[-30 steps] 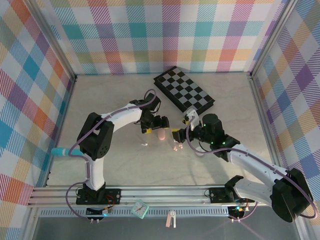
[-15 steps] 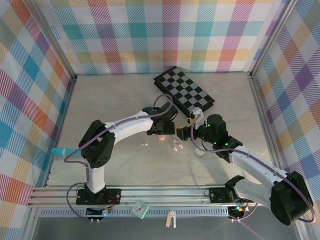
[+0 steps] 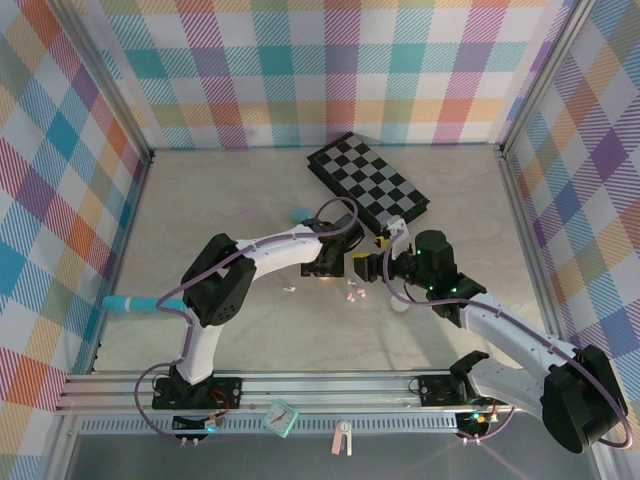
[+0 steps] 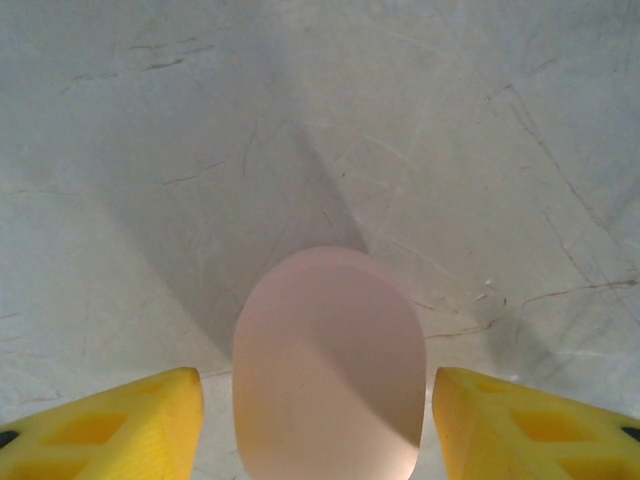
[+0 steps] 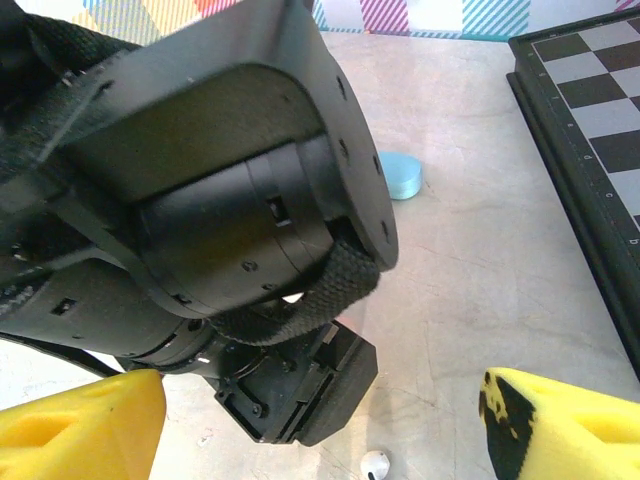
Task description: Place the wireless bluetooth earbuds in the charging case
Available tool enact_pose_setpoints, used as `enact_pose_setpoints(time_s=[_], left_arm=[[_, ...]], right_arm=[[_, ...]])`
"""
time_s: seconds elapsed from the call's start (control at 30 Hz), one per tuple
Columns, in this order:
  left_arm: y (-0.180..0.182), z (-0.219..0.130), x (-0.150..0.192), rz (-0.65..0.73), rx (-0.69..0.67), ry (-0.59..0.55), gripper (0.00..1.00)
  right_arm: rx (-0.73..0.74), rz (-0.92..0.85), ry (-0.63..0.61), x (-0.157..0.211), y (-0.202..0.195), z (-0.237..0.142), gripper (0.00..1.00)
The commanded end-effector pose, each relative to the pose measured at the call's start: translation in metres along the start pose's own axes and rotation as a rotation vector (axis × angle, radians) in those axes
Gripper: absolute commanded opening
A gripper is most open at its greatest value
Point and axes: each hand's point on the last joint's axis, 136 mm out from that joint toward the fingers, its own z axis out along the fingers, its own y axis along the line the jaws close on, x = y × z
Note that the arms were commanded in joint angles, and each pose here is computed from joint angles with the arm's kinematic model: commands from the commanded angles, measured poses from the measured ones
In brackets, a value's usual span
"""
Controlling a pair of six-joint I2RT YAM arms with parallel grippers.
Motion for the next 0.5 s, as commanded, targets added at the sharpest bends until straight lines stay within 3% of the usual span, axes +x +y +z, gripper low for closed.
enact_pose_setpoints(time_s=[0.0,0.33,0.47], left_arm=[[-0.003,0.001,0.002,0.008,-0.010,0.008,0.56],[-0.004,0.003,0.004,0.016,-0.001,0.011,0.29],[-0.005,-0.018,-0.010,0.067,0.047,-0.073,0.27]], right_arm=[[-0.010,-0.002,-0.035,-0.008,0.002,-0.004,0.82],[0.002,0.027,-0.051,-0.013,-0.001,-0.009,0.82],[0.010,0.120,-0.084,-0.023,-0.008,-0.018,0.81]])
